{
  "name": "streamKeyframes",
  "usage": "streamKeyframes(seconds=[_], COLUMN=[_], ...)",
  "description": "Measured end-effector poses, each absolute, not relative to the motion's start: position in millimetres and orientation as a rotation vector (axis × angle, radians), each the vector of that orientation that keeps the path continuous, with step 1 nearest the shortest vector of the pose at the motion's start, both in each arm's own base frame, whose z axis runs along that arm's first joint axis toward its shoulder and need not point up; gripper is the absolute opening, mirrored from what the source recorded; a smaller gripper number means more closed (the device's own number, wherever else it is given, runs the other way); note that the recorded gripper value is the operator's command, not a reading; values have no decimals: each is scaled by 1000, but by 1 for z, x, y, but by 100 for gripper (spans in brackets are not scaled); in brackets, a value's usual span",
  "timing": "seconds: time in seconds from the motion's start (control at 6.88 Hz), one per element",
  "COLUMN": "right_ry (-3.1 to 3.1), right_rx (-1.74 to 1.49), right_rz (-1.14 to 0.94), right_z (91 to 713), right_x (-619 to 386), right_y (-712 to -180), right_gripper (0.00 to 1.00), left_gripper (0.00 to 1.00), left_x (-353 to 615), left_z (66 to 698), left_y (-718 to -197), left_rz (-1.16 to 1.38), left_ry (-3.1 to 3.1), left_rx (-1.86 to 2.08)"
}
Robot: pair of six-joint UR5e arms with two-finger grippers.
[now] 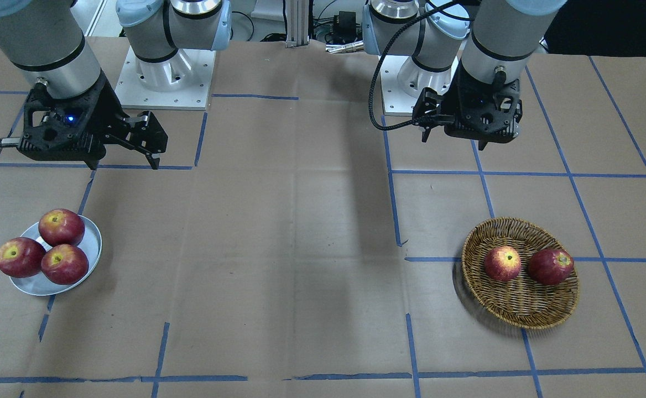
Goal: Transfer apple from basket to plate
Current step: 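Lower the left gripper over the yellow-red apple in the basket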
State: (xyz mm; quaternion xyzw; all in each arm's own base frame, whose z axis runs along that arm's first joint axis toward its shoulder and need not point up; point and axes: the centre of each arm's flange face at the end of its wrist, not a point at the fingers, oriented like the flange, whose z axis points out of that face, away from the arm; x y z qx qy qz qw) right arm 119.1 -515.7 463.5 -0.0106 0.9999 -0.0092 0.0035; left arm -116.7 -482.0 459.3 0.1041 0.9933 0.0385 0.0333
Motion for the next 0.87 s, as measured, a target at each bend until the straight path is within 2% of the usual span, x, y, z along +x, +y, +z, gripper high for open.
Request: streamKeyframes(seconds=[0.87], right_ry=[3135], right_rx=[-32], right_rz=[-28], right_z=[463], right_x=[119], right_y=[-516], right_gripper=[100], left_gripper=[99], left_x=[13], left_z=[321], left_y=[-560], left_rz=[87], left_ry=[3062], left_rx=[302])
